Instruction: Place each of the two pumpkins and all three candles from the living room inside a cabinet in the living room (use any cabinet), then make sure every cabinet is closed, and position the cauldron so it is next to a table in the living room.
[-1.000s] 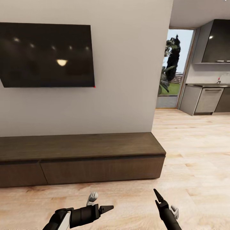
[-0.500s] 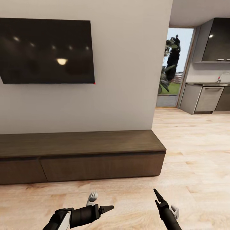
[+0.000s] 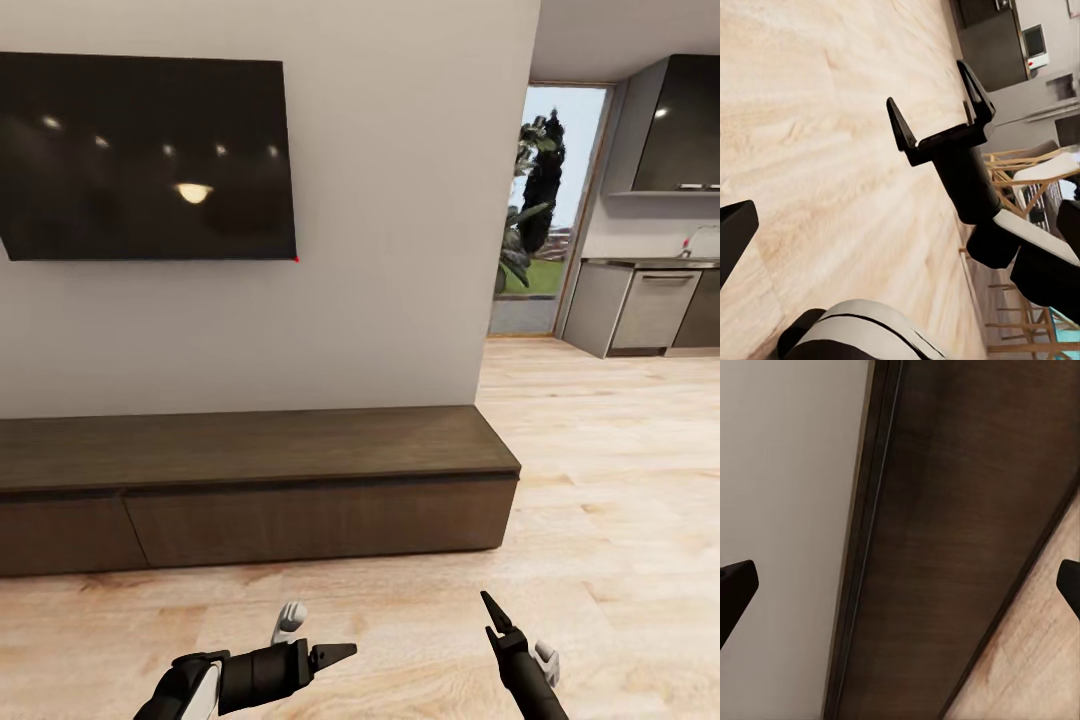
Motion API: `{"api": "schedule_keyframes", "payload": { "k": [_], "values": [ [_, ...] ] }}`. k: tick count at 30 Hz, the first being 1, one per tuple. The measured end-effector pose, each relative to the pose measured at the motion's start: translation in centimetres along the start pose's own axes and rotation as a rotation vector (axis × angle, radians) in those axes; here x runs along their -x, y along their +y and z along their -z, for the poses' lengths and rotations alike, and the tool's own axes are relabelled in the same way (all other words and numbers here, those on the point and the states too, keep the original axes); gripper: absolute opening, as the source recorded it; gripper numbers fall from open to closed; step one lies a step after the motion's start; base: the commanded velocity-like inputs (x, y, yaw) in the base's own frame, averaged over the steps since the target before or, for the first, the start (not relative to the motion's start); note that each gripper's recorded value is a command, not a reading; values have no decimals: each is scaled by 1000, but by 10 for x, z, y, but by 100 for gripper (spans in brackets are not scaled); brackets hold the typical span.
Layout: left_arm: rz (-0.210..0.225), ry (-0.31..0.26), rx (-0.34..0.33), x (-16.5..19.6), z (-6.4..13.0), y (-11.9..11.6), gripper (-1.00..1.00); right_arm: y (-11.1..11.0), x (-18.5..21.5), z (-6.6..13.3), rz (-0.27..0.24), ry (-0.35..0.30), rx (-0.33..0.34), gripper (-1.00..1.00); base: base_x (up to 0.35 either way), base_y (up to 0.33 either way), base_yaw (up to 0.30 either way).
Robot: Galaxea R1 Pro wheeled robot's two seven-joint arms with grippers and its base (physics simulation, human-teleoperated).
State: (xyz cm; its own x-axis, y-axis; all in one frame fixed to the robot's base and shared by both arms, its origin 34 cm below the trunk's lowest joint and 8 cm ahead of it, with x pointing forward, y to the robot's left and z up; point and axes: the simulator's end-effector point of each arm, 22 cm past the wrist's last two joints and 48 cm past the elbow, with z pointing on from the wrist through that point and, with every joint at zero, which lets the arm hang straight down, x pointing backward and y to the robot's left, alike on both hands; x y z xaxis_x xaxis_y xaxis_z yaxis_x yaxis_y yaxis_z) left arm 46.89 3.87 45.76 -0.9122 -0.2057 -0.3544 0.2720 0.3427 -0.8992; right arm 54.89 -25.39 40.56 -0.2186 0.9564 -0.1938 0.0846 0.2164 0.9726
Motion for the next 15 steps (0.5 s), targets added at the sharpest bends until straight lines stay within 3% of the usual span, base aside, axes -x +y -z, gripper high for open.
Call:
{"api": "schedule_keyframes", "payload": {
  "k": [15],
  "values": [
    [0, 1, -4, 0, 0, -1, 100, 2, 2, -1, -8, -8, 4, 100, 227, 0, 0]
  ]
}}
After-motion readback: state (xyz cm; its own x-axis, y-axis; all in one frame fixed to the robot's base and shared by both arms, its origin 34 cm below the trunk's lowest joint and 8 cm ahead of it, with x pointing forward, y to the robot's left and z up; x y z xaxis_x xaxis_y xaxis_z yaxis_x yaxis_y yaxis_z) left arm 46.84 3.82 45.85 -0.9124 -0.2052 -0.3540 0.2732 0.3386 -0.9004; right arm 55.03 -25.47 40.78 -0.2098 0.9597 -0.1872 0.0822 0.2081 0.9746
